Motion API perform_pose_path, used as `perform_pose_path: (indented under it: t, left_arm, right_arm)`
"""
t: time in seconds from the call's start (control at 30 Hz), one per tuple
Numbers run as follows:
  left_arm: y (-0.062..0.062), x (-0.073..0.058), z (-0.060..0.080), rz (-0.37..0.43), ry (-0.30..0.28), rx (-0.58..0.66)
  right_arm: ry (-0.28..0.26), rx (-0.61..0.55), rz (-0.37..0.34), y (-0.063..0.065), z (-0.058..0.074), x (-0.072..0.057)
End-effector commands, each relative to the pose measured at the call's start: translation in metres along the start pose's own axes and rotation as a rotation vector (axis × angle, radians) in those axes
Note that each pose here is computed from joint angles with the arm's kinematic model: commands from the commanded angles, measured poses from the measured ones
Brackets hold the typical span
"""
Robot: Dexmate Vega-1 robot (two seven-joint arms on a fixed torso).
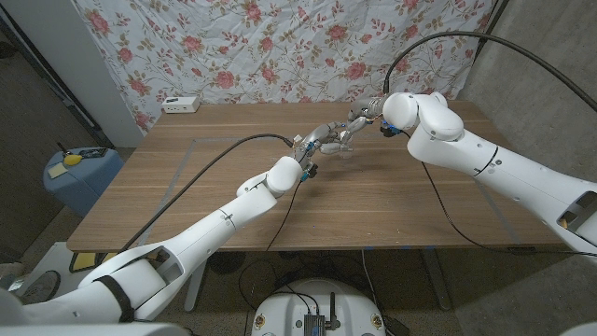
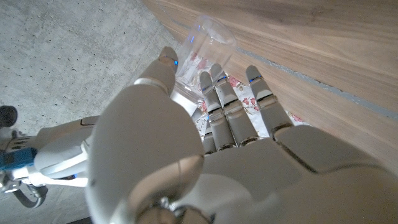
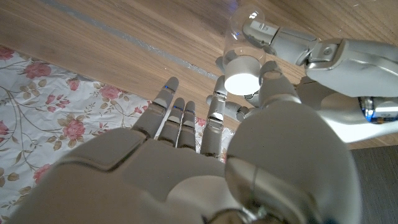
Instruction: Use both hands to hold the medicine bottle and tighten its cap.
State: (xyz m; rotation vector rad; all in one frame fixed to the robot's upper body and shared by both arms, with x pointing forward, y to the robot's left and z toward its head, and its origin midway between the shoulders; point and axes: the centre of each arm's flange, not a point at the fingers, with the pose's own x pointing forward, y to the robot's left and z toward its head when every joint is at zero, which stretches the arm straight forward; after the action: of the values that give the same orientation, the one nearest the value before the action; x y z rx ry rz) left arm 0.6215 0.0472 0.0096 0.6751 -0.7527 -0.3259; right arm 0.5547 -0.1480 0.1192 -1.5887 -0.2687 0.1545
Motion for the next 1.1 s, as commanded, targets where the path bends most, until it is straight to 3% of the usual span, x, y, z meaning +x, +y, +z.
perform_pose_path:
  t: [0.03,1.1]
  left_arm:
    - [0.0006,-0.0009,-0.0002,0.002,0.001,-0.002]
    - [0.0004,0.0008,-0.0002,-0.012,-0.008,-0.005]
  right_arm:
    - [0.003,0.002,-0.017,0.0004,-0.0001,0.0018]
    - [0.049,-0.019,-0.082,0.0079,0.001,0.0044]
